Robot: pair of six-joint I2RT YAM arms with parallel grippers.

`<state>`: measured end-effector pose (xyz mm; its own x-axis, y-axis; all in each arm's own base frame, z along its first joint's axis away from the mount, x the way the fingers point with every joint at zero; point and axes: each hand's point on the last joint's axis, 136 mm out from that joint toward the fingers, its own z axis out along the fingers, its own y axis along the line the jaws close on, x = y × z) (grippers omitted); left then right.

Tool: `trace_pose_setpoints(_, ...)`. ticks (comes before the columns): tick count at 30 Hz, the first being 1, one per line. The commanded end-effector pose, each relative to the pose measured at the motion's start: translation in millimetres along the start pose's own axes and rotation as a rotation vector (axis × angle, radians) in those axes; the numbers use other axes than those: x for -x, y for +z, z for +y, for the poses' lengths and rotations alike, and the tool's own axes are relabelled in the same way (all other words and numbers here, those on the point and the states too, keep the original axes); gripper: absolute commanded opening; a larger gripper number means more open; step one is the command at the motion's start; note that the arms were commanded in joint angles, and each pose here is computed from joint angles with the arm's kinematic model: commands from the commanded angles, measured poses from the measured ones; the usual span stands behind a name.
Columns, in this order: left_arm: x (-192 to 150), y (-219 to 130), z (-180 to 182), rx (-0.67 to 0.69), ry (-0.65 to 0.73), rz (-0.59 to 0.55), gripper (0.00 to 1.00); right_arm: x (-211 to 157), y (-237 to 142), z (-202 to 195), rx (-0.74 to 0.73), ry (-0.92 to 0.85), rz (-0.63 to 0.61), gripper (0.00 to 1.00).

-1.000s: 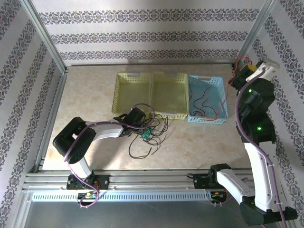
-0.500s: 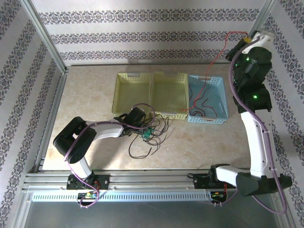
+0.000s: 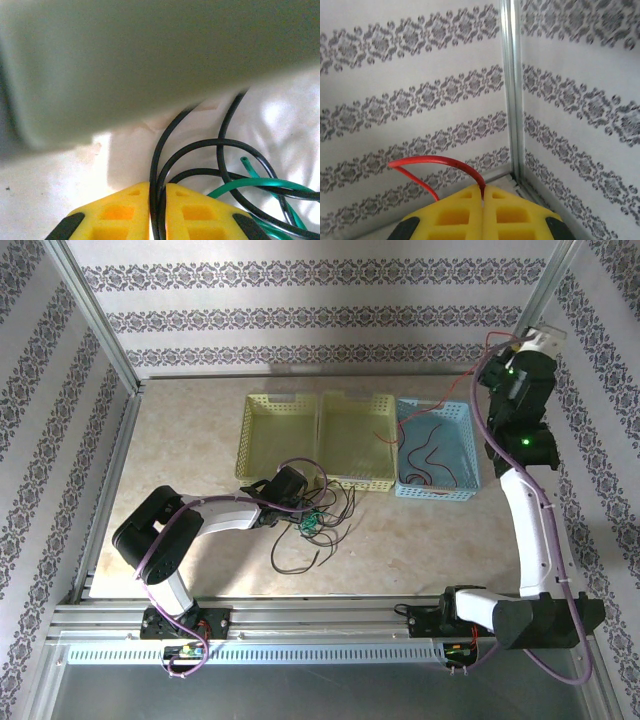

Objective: Untangle the cables

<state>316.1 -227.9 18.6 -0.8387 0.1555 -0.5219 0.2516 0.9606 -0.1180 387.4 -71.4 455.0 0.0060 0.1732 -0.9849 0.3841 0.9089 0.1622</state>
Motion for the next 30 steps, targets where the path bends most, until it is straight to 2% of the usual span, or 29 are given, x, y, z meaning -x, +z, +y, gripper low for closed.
trace_pose_setpoints(1, -33, 11, -3, 0.003, 0.053, 0.11, 0.13, 45, -15, -6, -0.004, 0.053, -0.122, 0.0)
trace_pose_setpoints(6, -33, 11, -3, 0.004, 0.055, 0.111, 0.13, 37, -13, -14, -0.021, 0.062, -0.109, 0.0)
trace_pose_setpoints(9, -34, 12, -2, 0.007, 0.055, 0.112, 0.13, 17, -6, -14, -0.012, 0.062, -0.06, 0.0)
trace_pose_setpoints(12, -34, 11, -2, 0.008, 0.057, 0.11, 0.13, 6, -12, -1, 0.031, 0.01, -0.05, 0.0)
trace_pose_setpoints(19, -35, 12, -4, 0.007, 0.064, 0.115, 0.14, -24, -24, 0, 0.011, -0.088, 0.021, 0.0)
trace_pose_setpoints(30, -32, 14, -9, 0.003, 0.08, 0.116, 0.14, -111, -51, -2, -0.032, -0.155, 0.174, 0.0)
